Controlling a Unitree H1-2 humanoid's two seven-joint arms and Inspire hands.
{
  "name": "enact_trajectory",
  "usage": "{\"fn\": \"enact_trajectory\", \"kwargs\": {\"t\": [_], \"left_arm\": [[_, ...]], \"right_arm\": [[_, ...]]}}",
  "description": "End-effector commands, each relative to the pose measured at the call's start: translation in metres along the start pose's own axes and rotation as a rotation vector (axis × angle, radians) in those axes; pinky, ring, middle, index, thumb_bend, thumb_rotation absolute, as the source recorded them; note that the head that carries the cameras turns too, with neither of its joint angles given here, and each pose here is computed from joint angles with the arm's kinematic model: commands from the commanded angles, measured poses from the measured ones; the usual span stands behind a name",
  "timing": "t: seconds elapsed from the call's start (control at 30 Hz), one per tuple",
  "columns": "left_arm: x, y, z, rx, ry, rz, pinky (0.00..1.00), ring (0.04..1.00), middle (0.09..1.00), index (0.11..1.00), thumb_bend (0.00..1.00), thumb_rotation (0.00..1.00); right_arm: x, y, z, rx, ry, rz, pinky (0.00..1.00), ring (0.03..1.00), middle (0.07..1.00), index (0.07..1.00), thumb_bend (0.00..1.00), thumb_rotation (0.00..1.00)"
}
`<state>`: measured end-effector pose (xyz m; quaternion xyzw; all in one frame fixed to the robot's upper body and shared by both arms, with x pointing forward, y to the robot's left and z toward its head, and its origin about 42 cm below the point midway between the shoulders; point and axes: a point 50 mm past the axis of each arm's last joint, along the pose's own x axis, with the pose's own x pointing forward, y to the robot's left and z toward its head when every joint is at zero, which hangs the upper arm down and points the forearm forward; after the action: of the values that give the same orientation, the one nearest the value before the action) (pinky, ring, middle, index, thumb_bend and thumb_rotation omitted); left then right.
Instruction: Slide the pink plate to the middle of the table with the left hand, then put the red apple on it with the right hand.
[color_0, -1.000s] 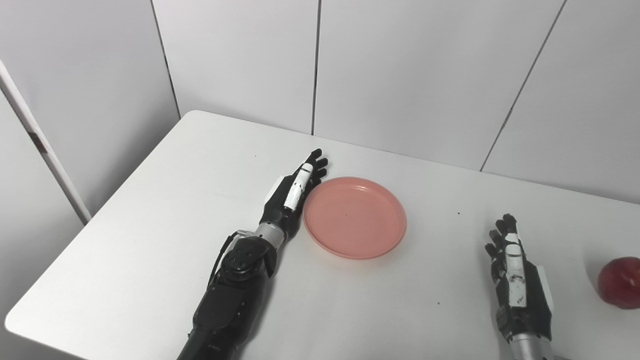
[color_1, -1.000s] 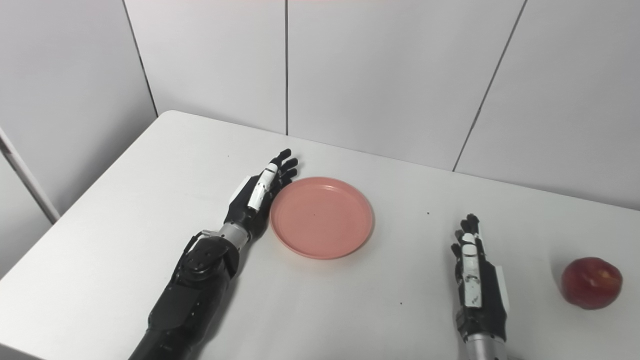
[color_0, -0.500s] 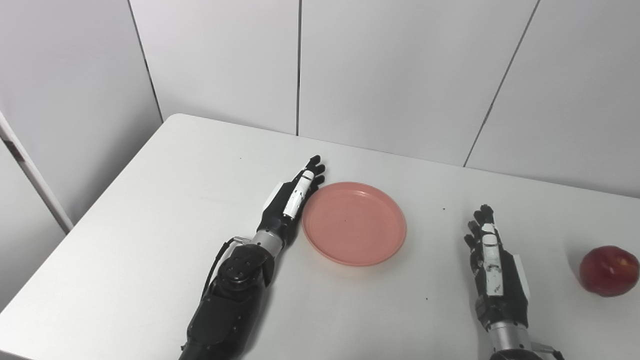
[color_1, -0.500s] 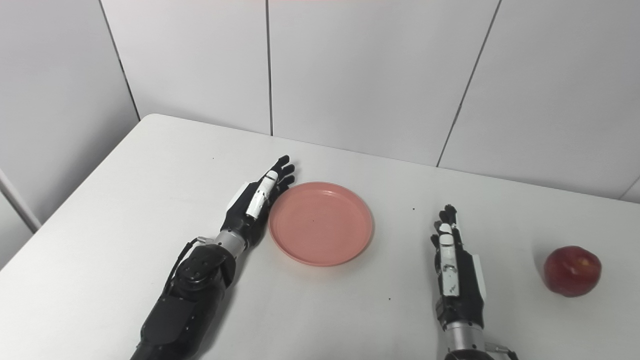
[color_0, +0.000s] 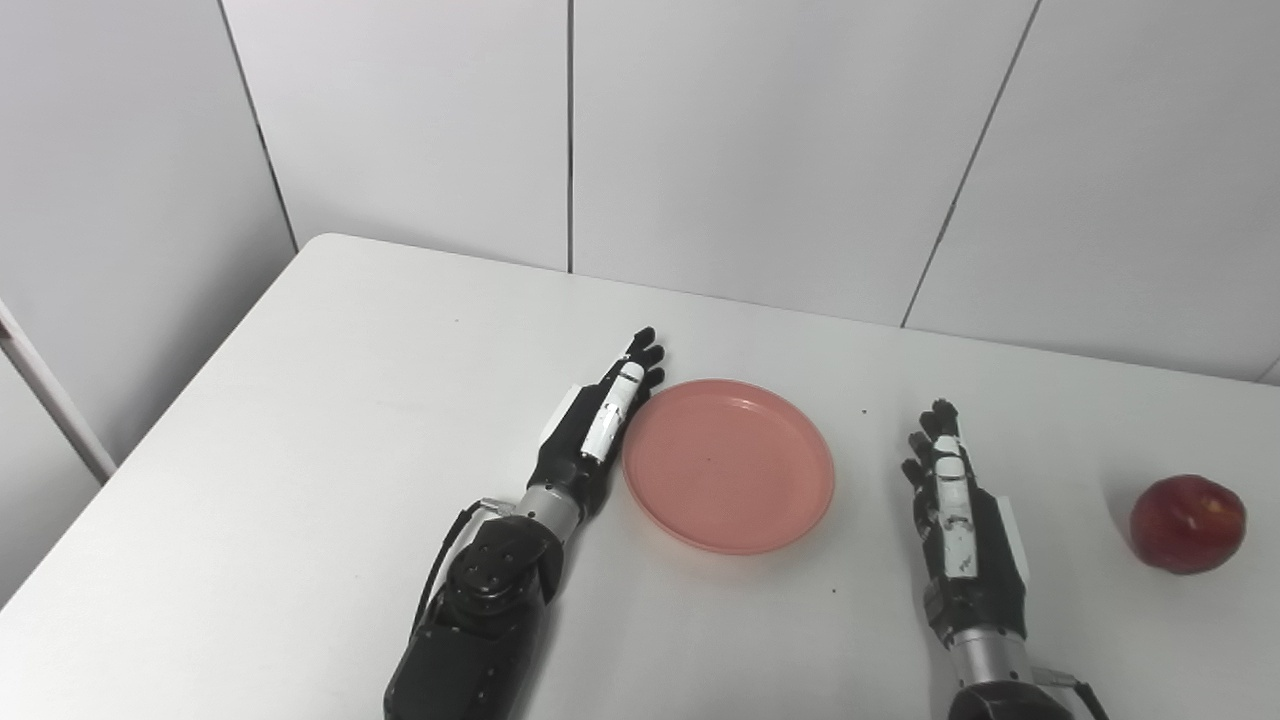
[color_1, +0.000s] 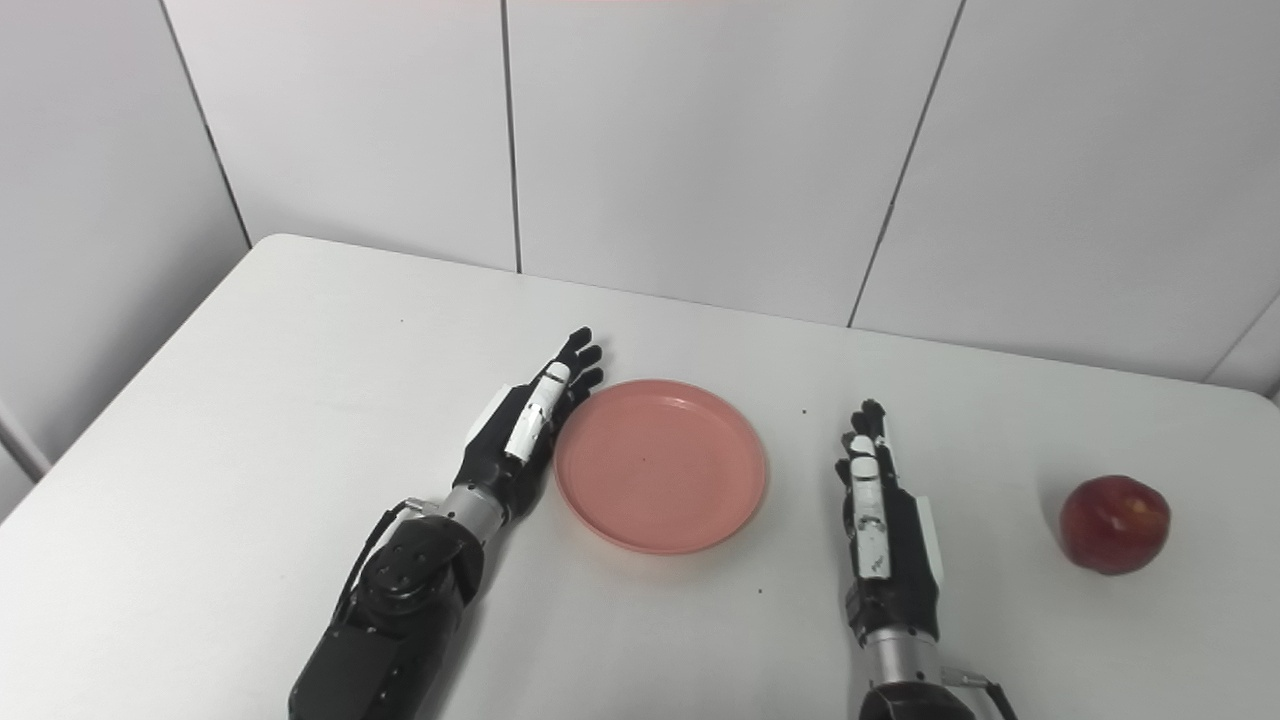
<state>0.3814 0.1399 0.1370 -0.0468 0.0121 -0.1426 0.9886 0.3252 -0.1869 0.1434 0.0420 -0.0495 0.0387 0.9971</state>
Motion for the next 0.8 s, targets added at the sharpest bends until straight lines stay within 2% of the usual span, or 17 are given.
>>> {"fn": "enact_trajectory", "kwargs": {"t": [0.0,0.5,0.77], "left_arm": [[-0.001,-0.03,-0.007,-0.021,0.046,-0.088,0.98,0.969,0.979,0.968,0.39,1.0],[-0.014,-0.042,-0.008,-0.081,0.055,-0.154,1.0,0.983,0.99,0.981,0.41,1.0],[-0.017,-0.037,-0.012,-0.079,0.054,-0.138,1.0,0.987,0.993,0.987,0.41,1.0]], "right_arm": [[0.01,0.007,0.019,0.005,-0.057,0.012,1.0,1.0,1.0,1.0,0.21,1.0],[0.012,0.016,0.022,0.018,-0.048,-0.009,1.0,1.0,1.0,1.0,0.2,1.0],[0.011,0.016,0.022,-0.013,-0.045,-0.007,1.0,1.0,1.0,1.0,0.21,1.0]]}}
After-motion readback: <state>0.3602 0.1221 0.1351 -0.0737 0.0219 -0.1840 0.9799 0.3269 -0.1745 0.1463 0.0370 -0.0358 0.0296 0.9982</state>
